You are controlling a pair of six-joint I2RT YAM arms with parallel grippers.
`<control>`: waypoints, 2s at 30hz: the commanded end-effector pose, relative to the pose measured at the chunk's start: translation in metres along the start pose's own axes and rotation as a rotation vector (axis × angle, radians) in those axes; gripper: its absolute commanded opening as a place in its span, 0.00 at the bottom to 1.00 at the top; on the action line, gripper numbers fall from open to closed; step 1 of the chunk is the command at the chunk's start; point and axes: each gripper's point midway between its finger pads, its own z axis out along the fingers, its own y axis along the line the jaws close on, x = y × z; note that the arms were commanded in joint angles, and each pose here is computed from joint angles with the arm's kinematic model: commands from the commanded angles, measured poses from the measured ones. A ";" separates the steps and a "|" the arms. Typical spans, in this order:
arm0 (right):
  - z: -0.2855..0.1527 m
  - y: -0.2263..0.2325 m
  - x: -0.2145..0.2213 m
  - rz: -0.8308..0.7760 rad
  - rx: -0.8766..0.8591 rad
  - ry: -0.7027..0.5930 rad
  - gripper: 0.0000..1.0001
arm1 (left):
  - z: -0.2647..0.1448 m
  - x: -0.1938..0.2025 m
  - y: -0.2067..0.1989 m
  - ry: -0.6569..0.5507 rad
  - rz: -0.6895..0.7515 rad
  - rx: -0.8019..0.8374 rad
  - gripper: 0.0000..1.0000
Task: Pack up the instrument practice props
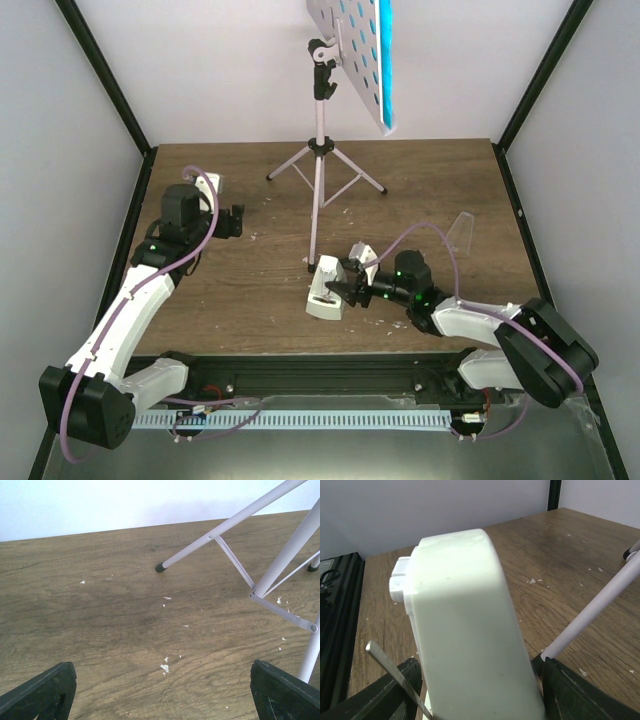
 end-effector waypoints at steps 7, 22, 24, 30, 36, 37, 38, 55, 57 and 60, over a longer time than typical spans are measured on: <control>0.008 -0.010 -0.007 0.057 0.004 0.021 0.68 | -0.003 -0.003 -0.002 -0.022 0.007 0.013 0.96; 0.008 -0.016 -0.010 0.113 -0.007 0.020 0.69 | -0.004 -0.003 -0.002 -0.023 0.007 0.014 0.96; 0.009 -0.016 -0.010 0.124 -0.013 0.025 0.69 | -0.004 -0.003 -0.002 -0.023 0.006 0.015 0.96; 0.012 -0.017 -0.008 0.147 -0.034 0.039 0.70 | -0.004 -0.003 -0.002 -0.022 0.006 0.017 0.96; 0.014 -0.017 -0.008 0.168 -0.050 0.043 0.71 | -0.003 -0.003 -0.002 -0.023 0.007 0.016 0.96; 0.014 -0.018 -0.009 0.171 -0.050 0.042 0.71 | -0.004 -0.003 -0.002 -0.022 0.008 0.017 0.96; 0.014 -0.018 -0.008 0.174 -0.050 0.042 0.71 | -0.004 -0.003 -0.002 -0.024 0.007 0.017 0.96; 0.017 -0.025 -0.008 0.210 -0.037 0.067 0.73 | -0.004 -0.004 -0.002 -0.026 0.007 0.018 0.96; 0.018 -0.025 -0.009 0.215 -0.037 0.067 0.73 | -0.004 -0.003 -0.003 -0.024 0.008 0.019 0.96; 0.019 -0.026 -0.010 0.225 -0.037 0.069 0.75 | -0.004 -0.003 -0.002 -0.025 0.007 0.018 0.96</control>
